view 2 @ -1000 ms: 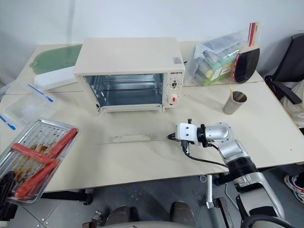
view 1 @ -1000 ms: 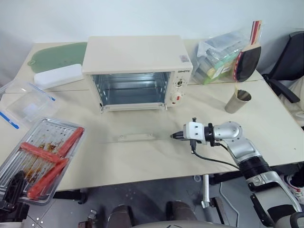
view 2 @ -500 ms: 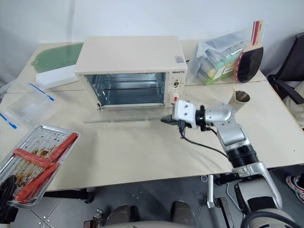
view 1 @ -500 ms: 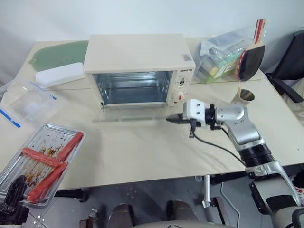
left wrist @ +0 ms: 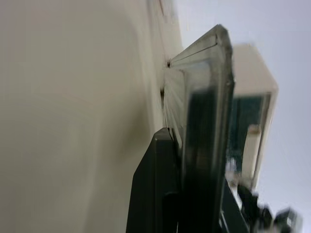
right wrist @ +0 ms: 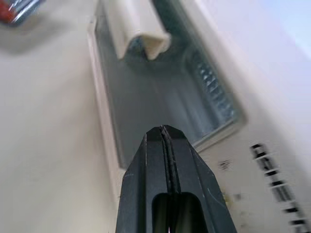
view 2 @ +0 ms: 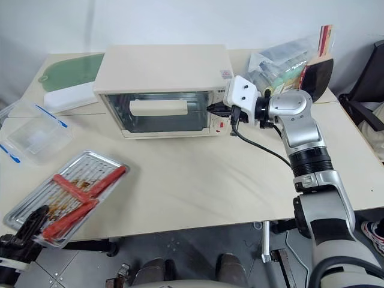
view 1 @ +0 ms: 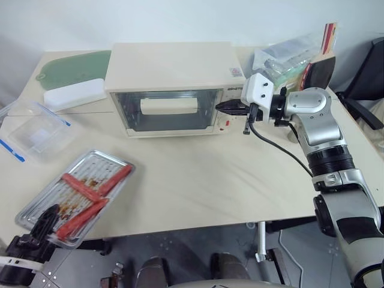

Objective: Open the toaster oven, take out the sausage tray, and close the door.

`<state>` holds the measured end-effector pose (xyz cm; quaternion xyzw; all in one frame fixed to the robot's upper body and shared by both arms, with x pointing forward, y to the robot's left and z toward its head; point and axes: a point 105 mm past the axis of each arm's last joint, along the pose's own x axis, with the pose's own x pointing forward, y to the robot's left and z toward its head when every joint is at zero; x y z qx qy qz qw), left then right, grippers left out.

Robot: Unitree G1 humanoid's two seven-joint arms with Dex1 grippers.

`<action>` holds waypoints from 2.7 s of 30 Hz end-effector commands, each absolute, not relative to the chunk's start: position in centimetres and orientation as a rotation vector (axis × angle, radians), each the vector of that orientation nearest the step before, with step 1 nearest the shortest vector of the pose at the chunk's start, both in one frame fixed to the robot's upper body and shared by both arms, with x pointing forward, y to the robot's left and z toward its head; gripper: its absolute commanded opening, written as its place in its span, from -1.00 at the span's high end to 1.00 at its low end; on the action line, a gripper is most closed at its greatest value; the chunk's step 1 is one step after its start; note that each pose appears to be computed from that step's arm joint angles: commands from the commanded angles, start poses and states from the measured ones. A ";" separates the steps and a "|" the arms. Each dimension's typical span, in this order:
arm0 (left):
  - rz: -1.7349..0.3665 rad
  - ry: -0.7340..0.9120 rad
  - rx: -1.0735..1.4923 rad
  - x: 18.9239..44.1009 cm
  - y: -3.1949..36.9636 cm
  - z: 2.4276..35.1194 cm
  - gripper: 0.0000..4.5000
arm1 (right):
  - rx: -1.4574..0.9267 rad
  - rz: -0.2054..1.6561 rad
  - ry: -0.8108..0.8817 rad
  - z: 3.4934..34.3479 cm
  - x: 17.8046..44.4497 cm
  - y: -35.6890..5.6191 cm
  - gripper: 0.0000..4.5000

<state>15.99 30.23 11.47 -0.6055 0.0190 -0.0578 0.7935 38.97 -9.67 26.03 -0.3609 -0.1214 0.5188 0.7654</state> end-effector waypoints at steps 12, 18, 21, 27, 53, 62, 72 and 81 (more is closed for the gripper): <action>-0.591 0.417 -1.237 22.8 23.2 12.5 1.00 | -0.637 1.290 -0.154 21.8 31.4 -8.1 1.00; -0.764 0.581 -1.177 25.7 19.9 13.3 1.00 | -0.620 1.251 -0.066 20.1 30.6 -9.7 1.00; -0.805 0.643 -1.170 26.6 19.0 13.2 1.00 | -0.626 1.216 -0.057 20.1 30.8 -10.3 1.00; -0.892 0.792 -1.090 29.6 16.3 12.8 1.00 | -0.639 1.105 -0.053 21.0 31.4 -12.3 1.00; -0.828 0.894 -0.782 32.9 17.4 11.2 -0.98 | -0.696 0.980 -0.035 21.2 31.0 -14.8 1.00; -0.713 0.842 -0.535 30.5 23.0 13.0 -0.98 | -0.717 0.988 -0.028 20.9 31.2 -15.2 1.00; -1.027 0.098 -0.068 29.2 23.9 19.6 -1.00 | -0.703 1.224 -0.033 19.7 30.3 -14.0 0.00; -1.072 0.274 0.379 26.3 28.7 14.4 -1.00 | -0.781 1.228 0.041 18.2 31.2 -16.9 -0.98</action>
